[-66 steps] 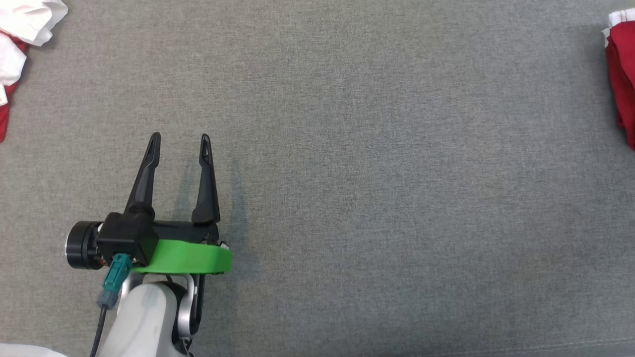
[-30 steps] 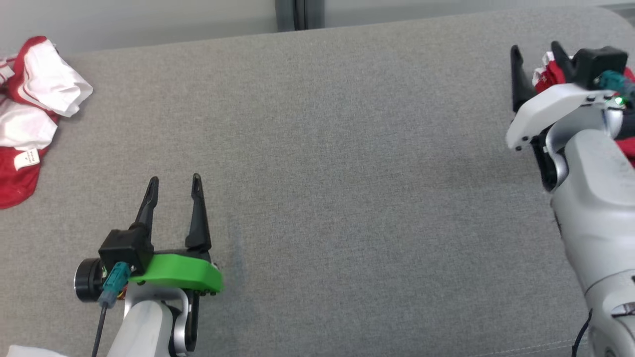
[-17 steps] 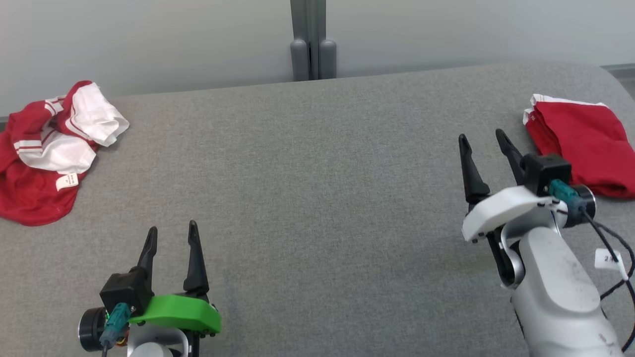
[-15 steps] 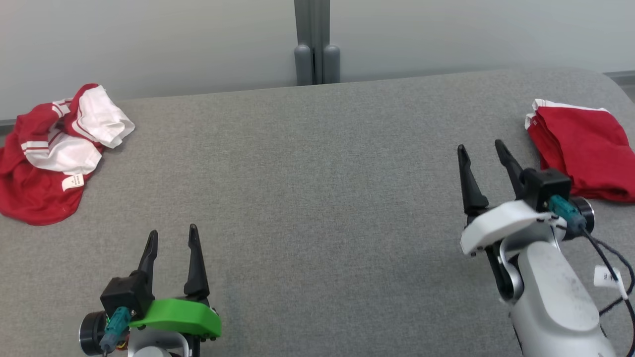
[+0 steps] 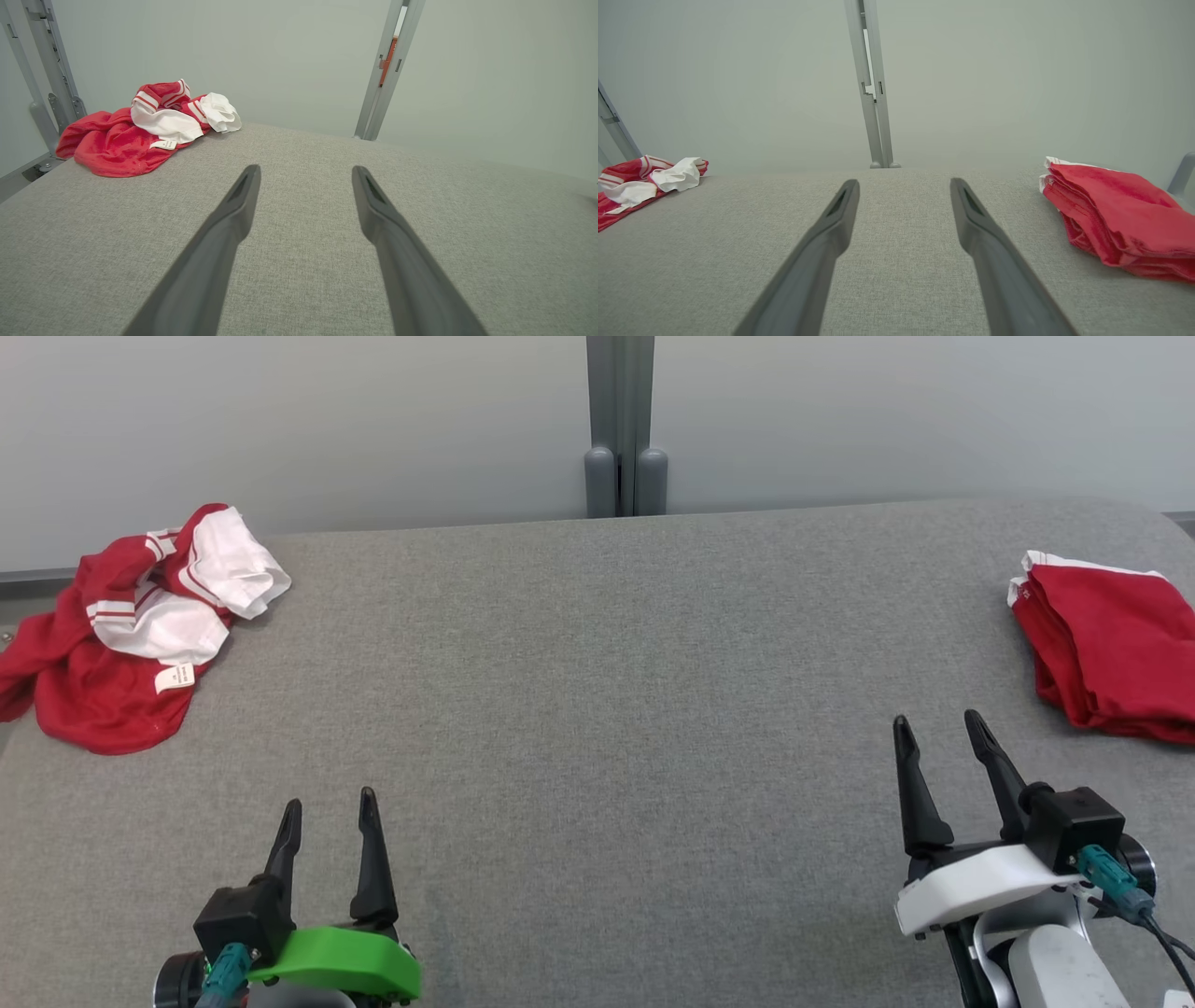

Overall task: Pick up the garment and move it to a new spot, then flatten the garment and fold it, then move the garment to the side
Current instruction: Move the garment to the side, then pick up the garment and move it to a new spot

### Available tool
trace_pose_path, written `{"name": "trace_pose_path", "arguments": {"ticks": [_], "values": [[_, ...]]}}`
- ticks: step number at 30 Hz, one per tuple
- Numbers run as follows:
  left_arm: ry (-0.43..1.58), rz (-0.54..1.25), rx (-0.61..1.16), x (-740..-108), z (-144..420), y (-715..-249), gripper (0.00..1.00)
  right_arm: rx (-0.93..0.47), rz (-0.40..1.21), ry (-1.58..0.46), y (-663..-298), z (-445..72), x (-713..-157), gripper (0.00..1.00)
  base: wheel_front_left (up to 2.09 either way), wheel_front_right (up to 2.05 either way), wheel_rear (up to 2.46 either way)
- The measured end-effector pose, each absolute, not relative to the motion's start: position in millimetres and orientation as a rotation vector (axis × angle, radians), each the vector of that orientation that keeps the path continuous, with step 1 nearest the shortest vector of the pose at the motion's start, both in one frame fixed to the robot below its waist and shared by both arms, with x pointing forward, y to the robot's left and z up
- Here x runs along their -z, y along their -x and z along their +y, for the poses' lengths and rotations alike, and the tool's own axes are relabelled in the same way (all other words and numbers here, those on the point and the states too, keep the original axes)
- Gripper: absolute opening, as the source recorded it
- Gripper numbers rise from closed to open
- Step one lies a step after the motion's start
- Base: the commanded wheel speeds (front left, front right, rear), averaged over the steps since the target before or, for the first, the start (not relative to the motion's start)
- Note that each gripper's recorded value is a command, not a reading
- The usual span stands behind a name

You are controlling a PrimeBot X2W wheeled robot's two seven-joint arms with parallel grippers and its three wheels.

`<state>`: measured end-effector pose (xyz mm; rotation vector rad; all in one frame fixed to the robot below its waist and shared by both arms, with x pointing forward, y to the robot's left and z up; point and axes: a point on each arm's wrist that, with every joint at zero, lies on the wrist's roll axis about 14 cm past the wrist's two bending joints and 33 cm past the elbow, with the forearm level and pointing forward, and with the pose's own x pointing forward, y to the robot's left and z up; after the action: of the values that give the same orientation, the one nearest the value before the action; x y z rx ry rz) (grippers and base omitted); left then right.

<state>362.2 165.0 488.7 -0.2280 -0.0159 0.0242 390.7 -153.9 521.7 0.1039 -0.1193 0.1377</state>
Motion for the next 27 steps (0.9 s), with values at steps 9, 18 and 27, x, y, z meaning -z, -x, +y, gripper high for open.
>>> {"name": "trace_pose_path", "arguments": {"ticks": [9, 18, 27], "values": [[0.231, -0.015, -0.02, -488, 164, -362, 1.0, -0.149, -0.102, -0.123, -386, -150, -519, 1.0, 0.0, 0.0, 0.0], [0.224, -0.015, -0.026, -488, 166, -361, 1.0, -0.155, -0.101, -0.126, -387, -148, -519, 1.0, 0.0, 0.0, 0.0], [0.222, -0.031, -0.047, -492, 173, -358, 1.0, -0.187, -0.093, -0.132, -389, -136, -517, 1.0, 0.0, 0.0, 0.0]]}}
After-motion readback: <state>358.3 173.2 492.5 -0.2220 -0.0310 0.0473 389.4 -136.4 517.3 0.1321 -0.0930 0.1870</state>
